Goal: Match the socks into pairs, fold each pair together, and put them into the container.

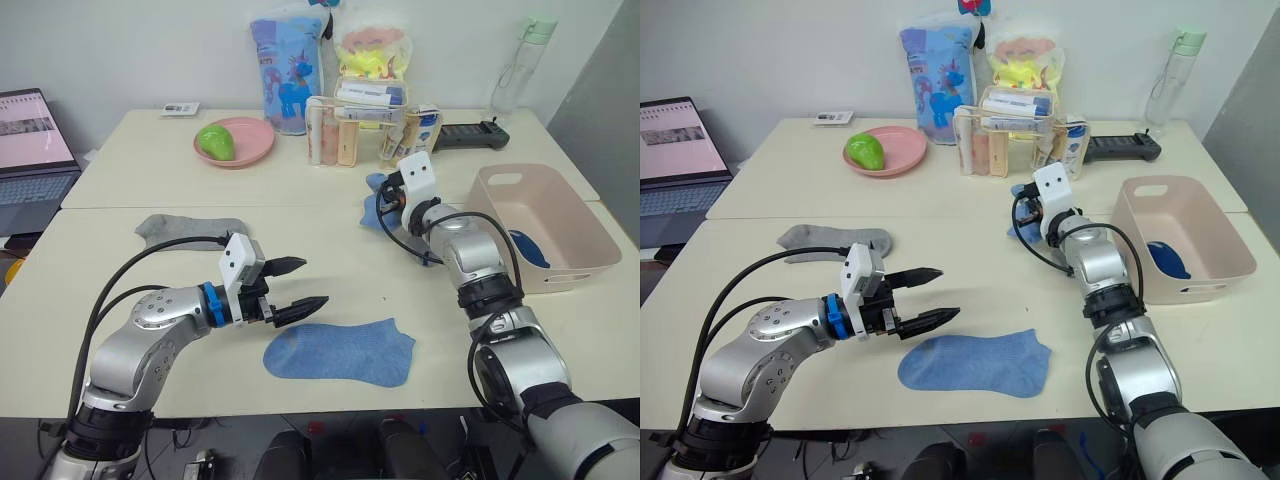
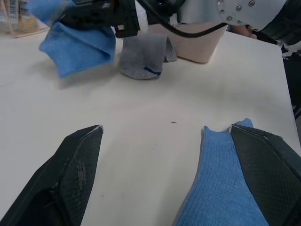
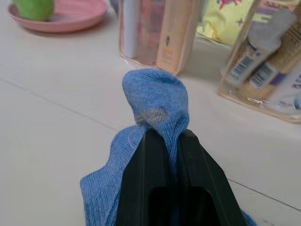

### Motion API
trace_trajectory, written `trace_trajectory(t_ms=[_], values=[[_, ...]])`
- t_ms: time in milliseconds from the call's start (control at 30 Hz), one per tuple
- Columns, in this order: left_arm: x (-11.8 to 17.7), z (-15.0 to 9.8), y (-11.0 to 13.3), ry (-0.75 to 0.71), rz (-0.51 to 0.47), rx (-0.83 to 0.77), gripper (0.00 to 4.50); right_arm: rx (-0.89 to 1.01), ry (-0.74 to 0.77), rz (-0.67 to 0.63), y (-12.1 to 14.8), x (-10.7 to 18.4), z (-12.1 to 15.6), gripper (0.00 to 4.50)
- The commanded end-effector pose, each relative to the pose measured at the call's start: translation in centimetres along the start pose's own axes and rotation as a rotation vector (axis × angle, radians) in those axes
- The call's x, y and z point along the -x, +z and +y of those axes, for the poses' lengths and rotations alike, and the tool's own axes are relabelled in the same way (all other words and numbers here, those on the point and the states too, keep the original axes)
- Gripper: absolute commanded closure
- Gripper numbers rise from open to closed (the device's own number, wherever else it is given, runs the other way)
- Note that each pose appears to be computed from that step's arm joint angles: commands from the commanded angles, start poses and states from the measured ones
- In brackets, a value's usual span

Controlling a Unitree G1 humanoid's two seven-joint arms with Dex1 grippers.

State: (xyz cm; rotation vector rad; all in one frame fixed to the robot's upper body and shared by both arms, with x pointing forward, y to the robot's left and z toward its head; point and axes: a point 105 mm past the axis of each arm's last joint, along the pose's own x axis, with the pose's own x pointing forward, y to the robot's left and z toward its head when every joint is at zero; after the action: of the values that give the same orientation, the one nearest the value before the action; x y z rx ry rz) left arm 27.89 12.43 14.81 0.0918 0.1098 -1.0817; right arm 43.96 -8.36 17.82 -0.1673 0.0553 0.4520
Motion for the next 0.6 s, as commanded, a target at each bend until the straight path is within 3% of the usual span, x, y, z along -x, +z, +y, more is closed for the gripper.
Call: trace_trajectory(t_ms=[33,233,367,567,600], values=[[-0.1,-0.2,1.0,0.001,-0.030,-0.030,0.00,-0.012,0.044,-0.125,3.0,0.9,0.6,4.43],[0.2,0.1,0.9,0.030,-0.027,-0.019,0.00,-0.071,0.144,-0.127,2.2,2.2,2.0,4.43],[0.8,1.5,0.3,0.117,-0.027,0.031,0.00,-0.096,0.295,-0.124,0.7,3.9,6.0,4.43],[2.1,2.7,-1.2,0.177,0.029,0.032,0.00,-0.019,0.362,-0.057,-3.1,4.7,9.9,4.43],[2.2,2.8,-1.4,0.189,0.030,0.036,0.00,-0.010,0.356,-0.052,-3.5,4.7,10.2,4.18]])
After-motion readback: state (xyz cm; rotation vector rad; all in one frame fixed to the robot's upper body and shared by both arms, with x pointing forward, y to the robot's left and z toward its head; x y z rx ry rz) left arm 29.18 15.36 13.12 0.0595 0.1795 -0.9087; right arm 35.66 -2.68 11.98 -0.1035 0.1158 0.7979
